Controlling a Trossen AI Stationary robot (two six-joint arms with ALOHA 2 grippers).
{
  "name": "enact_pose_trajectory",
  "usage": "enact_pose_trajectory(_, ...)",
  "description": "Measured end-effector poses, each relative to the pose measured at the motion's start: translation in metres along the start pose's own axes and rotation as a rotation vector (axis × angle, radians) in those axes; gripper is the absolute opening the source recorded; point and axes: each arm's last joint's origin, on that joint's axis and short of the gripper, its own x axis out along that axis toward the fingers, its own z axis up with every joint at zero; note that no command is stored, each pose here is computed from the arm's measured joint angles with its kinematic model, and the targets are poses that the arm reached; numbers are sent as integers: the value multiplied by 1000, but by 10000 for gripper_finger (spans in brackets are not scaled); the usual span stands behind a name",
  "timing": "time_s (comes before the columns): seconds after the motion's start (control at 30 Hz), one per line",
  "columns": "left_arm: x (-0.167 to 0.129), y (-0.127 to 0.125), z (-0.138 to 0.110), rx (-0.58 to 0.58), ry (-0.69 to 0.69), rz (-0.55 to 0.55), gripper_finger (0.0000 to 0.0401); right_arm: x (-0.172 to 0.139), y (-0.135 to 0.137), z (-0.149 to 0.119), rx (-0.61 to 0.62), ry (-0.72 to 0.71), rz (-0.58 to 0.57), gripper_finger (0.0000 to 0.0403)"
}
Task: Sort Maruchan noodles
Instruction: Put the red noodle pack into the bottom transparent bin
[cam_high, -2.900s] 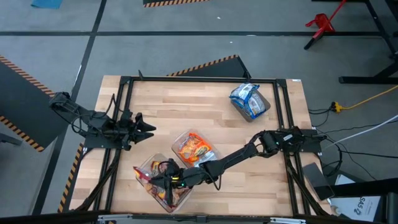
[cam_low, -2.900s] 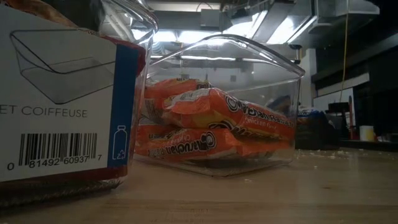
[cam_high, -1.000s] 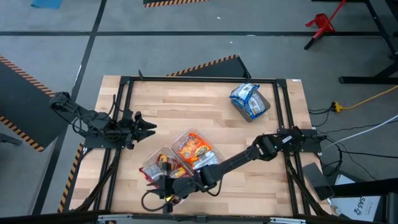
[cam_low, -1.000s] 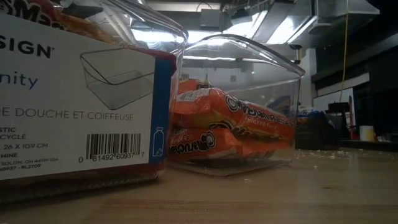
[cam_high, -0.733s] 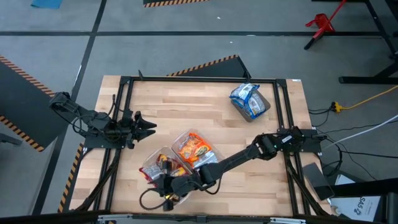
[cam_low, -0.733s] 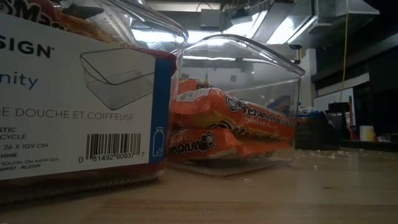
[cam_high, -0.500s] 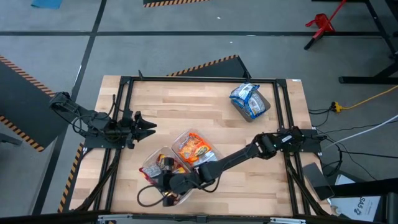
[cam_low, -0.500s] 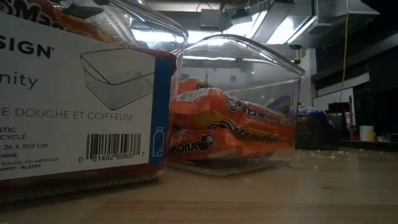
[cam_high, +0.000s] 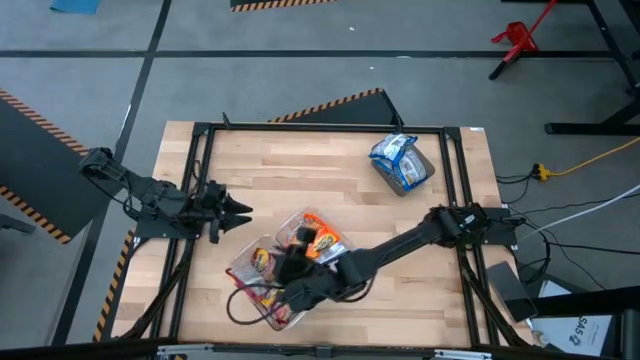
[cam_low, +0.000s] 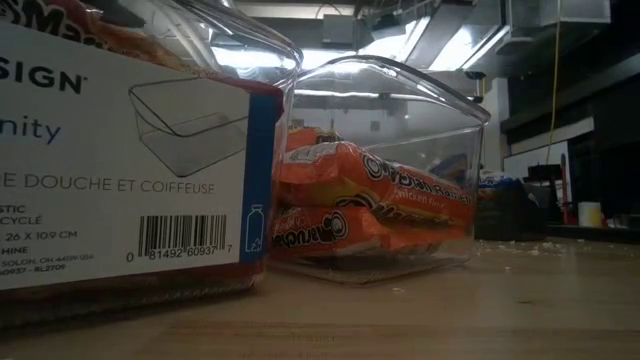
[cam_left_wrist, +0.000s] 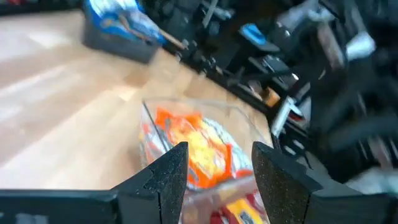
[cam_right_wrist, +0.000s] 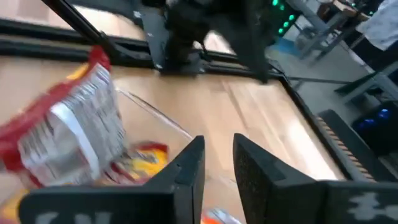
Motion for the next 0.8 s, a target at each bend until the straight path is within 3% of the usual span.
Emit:
enact_pose_trajectory(0.2, -3, -9, -7, -26, 203, -256, 172, -48, -31, 22, -22, 14, 80, 72)
enact_pose_trajectory(0.33, -10, -24, 0, -53, 238, -369, 172, -85, -38, 26, -42, 26, 123, 72)
enact_pose_trajectory(0.43, -12, -39, 11, -9, 238, -354, 172, -104, -39, 24, -36, 40, 142, 72)
enact_pose_trajectory(0.53, -12, -54, 18, 84, 316, -264, 172, -113, -37, 22, -31, 42, 137, 72)
enact_pose_trajectory(0.67, -2, -72, 12, 164, 533, -152, 169, -119, -33, 18, -57, 58, 137, 72)
enact_pose_trajectory(0.8, 8, -97, -2, 166, 757, -128, 159, -121, -32, 15, -41, 73, 135, 72)
